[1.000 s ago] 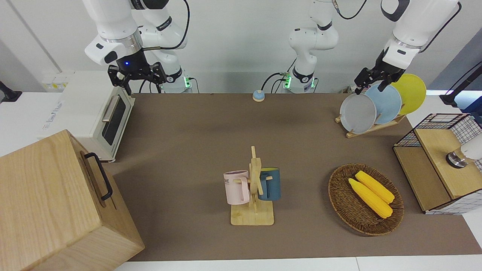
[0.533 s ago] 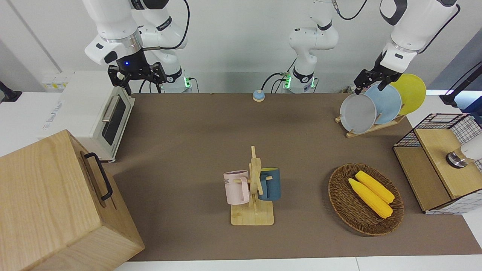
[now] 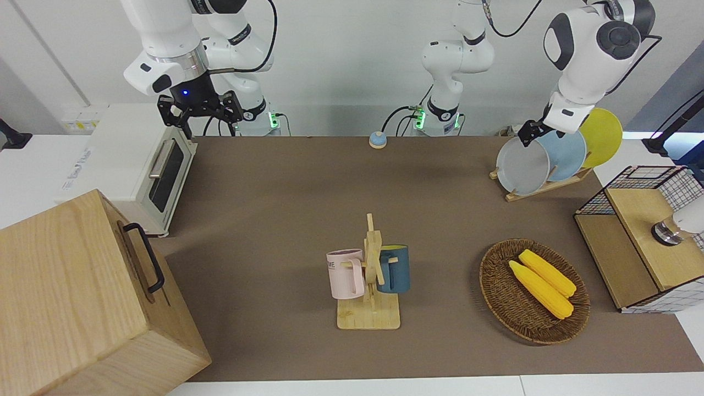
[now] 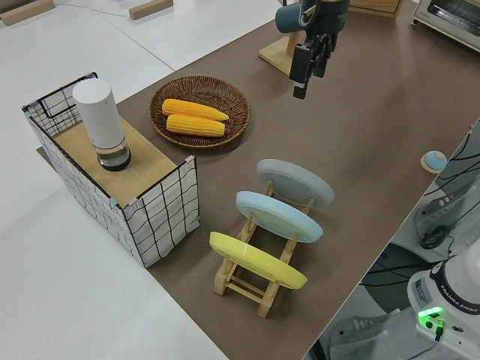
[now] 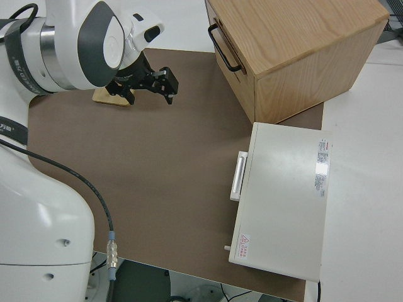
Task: Pick gray plate from low plate rack and place it on table with left arm
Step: 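Move the left gripper down to the gray plate in the low rack, then close the left gripper on the rim of the top gray plate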
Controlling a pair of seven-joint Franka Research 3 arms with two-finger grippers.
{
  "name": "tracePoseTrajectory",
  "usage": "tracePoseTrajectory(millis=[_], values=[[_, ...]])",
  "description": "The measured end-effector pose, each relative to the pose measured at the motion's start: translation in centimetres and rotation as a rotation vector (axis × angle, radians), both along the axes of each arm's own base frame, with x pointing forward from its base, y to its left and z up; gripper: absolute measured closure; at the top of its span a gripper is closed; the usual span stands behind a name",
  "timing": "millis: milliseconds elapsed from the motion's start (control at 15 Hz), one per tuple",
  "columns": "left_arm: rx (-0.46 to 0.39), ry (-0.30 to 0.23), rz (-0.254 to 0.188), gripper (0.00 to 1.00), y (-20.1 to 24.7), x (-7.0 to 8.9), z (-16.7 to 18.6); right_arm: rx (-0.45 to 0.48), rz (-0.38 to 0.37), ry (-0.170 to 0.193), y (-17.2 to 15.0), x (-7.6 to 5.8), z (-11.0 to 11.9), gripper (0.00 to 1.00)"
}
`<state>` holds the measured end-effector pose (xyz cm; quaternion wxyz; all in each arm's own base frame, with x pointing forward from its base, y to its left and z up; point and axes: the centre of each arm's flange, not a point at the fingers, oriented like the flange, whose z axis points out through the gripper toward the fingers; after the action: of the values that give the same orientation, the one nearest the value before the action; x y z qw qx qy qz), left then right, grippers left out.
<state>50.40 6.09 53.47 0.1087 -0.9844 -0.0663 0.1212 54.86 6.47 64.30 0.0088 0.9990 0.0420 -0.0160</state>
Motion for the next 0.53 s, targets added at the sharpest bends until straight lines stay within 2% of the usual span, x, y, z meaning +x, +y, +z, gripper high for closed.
tracePoseTrajectory(millis=[333,533], values=[[0.091,0.092,-0.013,0.00,1.3,-0.5,-3.8,0.000,0.000,0.000,0.0,0.0,0.0,0.01],[0.118,0.131,-0.003,0.00,2.4,-0.8,-5.4,0.000,0.000,0.000,0.0,0.0,0.0,0.01]])
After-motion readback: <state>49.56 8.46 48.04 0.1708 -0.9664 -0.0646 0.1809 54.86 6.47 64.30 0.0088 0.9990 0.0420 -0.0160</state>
